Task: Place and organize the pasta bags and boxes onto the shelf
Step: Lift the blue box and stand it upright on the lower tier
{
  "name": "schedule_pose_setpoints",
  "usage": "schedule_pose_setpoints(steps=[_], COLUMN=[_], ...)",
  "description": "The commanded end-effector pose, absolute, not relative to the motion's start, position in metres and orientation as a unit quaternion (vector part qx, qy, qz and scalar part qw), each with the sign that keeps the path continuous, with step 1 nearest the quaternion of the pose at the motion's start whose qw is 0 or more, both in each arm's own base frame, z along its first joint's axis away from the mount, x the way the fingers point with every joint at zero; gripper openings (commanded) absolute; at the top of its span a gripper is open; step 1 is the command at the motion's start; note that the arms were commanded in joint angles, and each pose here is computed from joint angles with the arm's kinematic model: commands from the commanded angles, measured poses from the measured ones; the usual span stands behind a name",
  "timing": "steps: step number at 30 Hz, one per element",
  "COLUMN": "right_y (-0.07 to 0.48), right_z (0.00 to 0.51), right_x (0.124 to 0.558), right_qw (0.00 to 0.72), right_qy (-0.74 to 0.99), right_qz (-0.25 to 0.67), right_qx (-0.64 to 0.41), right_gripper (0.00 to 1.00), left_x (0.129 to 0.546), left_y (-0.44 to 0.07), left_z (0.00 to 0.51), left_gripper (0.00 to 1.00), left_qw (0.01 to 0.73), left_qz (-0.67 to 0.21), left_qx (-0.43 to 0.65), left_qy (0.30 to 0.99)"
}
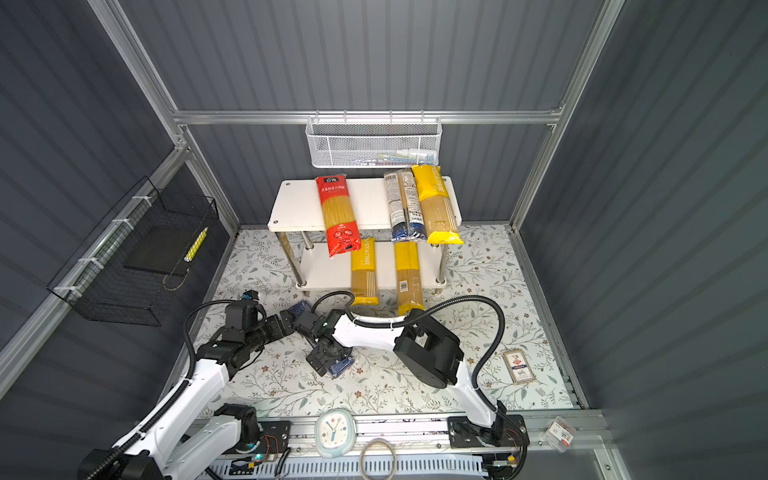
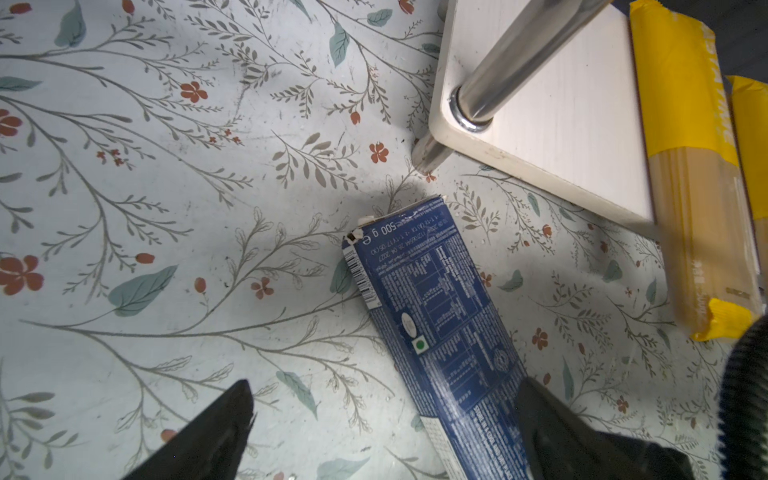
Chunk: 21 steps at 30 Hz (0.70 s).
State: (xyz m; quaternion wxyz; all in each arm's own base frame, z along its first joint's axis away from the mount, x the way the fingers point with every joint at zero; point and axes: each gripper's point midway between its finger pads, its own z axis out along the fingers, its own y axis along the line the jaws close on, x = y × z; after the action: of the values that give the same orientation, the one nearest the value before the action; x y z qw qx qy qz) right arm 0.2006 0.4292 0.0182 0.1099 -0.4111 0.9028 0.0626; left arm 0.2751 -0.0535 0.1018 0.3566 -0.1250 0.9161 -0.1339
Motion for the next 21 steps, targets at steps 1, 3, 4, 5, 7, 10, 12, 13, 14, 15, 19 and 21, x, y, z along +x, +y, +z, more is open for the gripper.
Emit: schedule_pose_setpoints(steps=[1,3,4,5,7,10,12,13,14,15,19,21], right_y=[0.425,0.426,0.426,0.427,0.427,0.424,0.423,0.423,0.422,0.420,0.416,0.414], right_z=[0.007,0.005,0.003,0.002,0.000,-0.003,-0.003,-0.003,-0.002,-0.002,-0.003,-0.005], right_x=[0.193,0.192,0.192,0.192,0.192,0.194,0.195,0.196,0.195,0.196,0.196,0.194], right_qw=[0.077,0.073,0.070,0.067,0.061,0.055,0.054,0.055,0.054,0.055,0.055,0.049], right_qy=[0.908,0.908,0.909,0.909,0.910,0.914,0.915,0.916,0.916,0.918,0.921,0.921], right_qz=[0.062,0.064,0.065,0.069,0.074,0.072,0.068,0.064,0.061,0.056,0.043,0.037], right_qx=[-0.407,-0.407,-0.407,-0.406,-0.403,-0.396,-0.394,-0.392,-0.392,-0.390,-0.384,-0.385], right_gripper=[0.99,0.99,0.98,0.97,0.95,0.92,0.89,0.87,0.85,0.83,0.80,0.77], left_x=[0.274,0.273,0.272,0.272,0.272,0.270,0.270,0.269,0.269,0.269,0.268,0.267], left_y=[-0.054,-0.054,-0.054,-0.055,-0.063,-0.062,-0.059,-0.059,-0.058,-0.058,-0.057,-0.057], left_z=[0.097,0.095,0.094,0.093,0.093,0.093,0.093,0.094,0.094,0.096,0.097,0.097], left_gripper=[0.99,0.99,0.99,0.99,0.99,0.99,0.99,0.99,0.99,0.99,0.99,0.99], left_qw=[0.355,0.354,0.353,0.352,0.350,0.348,0.350,0.352,0.353,0.355,0.355,0.354], left_qz=[-0.139,-0.138,-0.138,-0.142,-0.158,-0.157,-0.150,-0.151,-0.149,-0.149,-0.148,-0.148], left_qx=[-0.121,-0.121,-0.120,-0.119,-0.102,-0.102,-0.107,-0.106,-0.108,-0.107,-0.107,-0.108], left_qy=[0.916,0.917,0.918,0.918,0.918,0.919,0.918,0.918,0.917,0.917,0.917,0.917])
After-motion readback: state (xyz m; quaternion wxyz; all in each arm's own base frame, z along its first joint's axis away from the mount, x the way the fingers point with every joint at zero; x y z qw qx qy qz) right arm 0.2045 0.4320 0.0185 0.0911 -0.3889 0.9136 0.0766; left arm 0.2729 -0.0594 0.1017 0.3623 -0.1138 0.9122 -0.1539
